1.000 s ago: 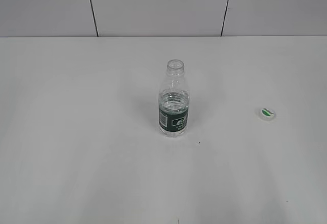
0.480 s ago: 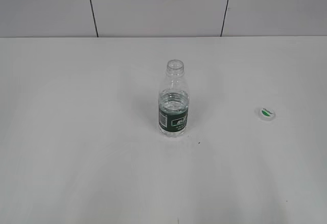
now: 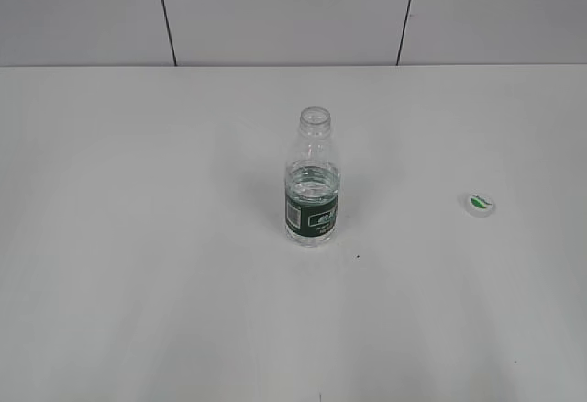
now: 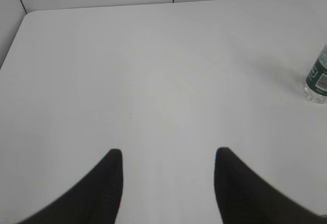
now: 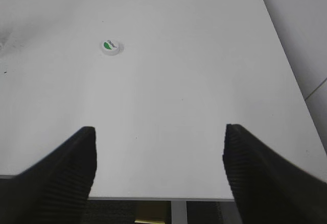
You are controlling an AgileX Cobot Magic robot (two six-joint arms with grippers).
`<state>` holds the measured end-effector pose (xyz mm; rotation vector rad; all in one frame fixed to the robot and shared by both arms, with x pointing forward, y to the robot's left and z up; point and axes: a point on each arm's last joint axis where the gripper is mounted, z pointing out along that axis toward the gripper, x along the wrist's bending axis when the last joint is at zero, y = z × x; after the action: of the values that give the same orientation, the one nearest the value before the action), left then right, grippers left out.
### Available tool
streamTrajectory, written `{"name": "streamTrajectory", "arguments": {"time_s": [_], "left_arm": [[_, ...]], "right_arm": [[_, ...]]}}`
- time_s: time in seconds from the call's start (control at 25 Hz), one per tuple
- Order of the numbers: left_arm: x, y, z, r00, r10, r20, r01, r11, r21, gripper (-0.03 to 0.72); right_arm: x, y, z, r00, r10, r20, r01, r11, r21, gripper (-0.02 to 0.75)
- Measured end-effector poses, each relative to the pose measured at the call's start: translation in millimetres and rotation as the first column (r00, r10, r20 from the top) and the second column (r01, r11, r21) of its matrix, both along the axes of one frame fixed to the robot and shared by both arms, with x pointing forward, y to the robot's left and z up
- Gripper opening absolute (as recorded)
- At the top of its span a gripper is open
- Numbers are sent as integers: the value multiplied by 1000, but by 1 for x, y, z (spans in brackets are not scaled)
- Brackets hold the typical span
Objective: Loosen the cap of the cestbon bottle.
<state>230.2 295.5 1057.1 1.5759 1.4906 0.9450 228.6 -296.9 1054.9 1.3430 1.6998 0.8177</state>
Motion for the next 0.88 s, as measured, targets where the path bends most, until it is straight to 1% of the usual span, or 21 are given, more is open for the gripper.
{"name": "streamTrajectory", "arguments": {"time_s": [0.36,0.6,0.88], "left_arm": [[0,0,0,1000,2,0,-2,1000,3,362],[0,1,0,1000,5,0,-5,1000,6,415],[0,1,0,1000,5,0,-5,1000,6,423]], "right_arm": [[0,0,0,1000,0,0,0,1000,1,589],[0,0,0,1000,-1,0,1,1000,2,589],[0,0,0,1000,-1,0,1,1000,3,589]]}}
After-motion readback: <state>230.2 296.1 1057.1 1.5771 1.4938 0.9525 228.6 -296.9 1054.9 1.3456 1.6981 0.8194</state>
